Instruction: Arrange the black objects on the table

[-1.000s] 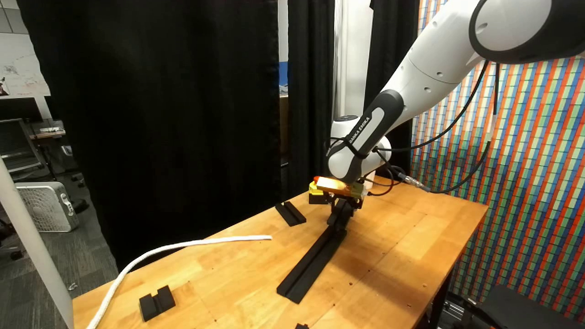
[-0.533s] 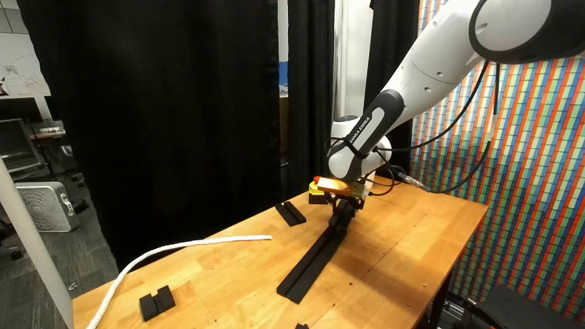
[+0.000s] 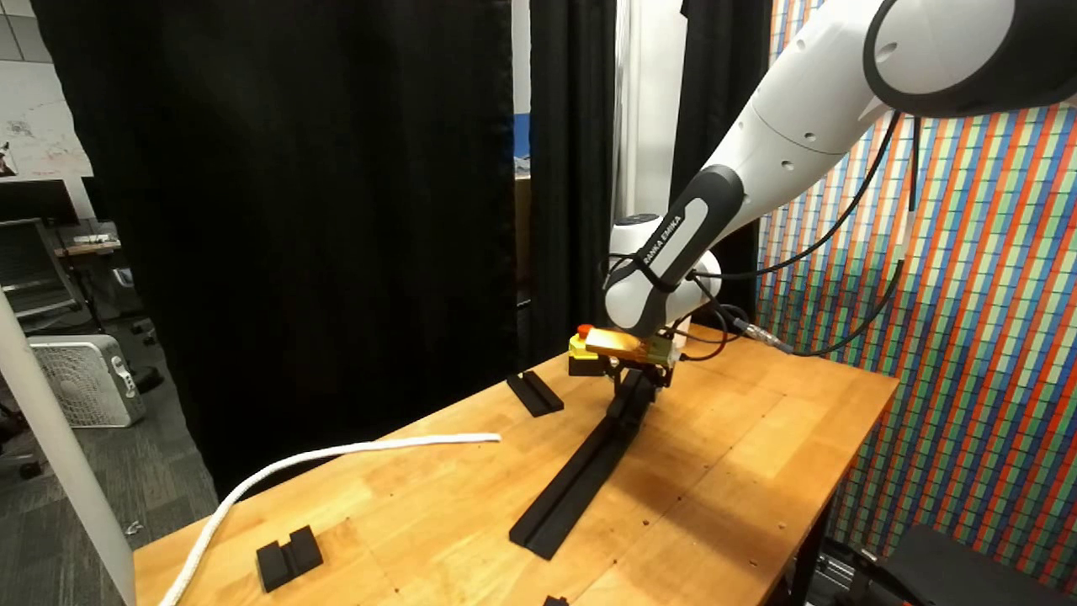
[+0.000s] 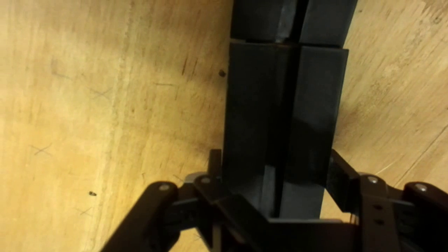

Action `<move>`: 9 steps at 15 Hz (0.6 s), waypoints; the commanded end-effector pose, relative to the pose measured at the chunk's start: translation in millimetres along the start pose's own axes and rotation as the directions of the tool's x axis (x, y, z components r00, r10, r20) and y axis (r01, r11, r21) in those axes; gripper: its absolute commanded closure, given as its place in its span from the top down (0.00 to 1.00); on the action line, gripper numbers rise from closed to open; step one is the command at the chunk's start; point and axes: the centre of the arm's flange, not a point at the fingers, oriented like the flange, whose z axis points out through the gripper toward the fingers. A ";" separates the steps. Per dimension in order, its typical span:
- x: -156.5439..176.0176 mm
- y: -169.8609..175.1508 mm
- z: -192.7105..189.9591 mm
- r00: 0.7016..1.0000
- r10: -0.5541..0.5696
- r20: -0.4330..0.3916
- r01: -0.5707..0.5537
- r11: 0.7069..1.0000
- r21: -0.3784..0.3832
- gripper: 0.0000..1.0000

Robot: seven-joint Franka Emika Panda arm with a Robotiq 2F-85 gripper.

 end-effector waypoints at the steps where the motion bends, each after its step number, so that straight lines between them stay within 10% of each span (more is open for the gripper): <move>1: 0.5 1.1 -3.5 1.000 0.002 0.003 -0.002 1.000 0.000 0.46; 9: -6.7 1.0 7.9 0.999 0.010 0.037 -0.010 1.000 0.007 0.46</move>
